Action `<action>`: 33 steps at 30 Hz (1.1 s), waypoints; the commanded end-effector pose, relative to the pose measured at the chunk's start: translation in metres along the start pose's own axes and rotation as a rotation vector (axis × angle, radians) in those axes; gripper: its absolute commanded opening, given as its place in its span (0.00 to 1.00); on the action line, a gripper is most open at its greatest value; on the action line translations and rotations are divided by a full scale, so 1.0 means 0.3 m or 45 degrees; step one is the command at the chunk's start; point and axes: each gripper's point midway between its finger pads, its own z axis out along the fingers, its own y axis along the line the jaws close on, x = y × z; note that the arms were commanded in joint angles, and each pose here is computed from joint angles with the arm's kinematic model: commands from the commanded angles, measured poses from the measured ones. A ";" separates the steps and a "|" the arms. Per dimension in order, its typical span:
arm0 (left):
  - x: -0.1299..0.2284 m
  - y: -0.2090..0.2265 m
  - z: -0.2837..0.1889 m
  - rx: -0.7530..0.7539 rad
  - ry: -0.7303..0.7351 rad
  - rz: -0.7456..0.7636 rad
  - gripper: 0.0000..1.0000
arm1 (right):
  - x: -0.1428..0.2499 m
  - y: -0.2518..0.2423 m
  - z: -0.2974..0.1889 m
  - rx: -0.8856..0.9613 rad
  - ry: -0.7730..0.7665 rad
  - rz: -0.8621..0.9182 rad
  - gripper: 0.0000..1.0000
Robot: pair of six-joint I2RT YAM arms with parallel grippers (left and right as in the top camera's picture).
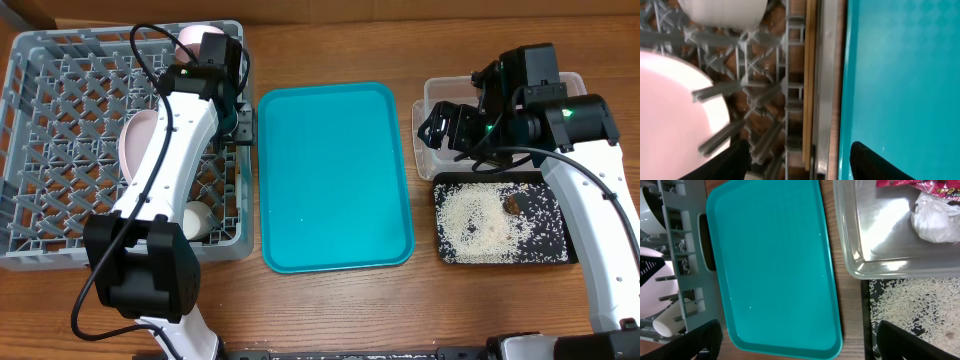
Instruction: Sort waste into correct bins and load items into the dishwasher
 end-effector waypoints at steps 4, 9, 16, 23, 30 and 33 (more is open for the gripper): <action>-0.099 0.050 -0.359 0.024 -0.156 -0.100 0.63 | -0.022 0.010 -0.019 -0.007 -0.034 -0.010 1.00; -0.067 0.097 -0.641 0.056 -0.296 -0.120 0.69 | -0.022 0.010 -0.019 -0.007 -0.034 -0.010 1.00; -0.005 0.096 -0.756 0.137 -0.350 -0.125 1.00 | -0.022 0.010 -0.019 -0.007 -0.034 -0.010 1.00; -0.005 0.095 -0.752 0.135 -0.346 -0.125 1.00 | -0.022 0.010 -0.019 -0.007 -0.034 -0.010 1.00; -0.005 0.095 -0.752 0.136 -0.346 -0.125 1.00 | -0.019 0.011 -0.116 0.024 -0.152 -0.045 1.00; -0.005 0.095 -0.752 0.135 -0.346 -0.125 1.00 | -0.050 -0.018 -0.228 0.100 -0.413 -0.093 1.00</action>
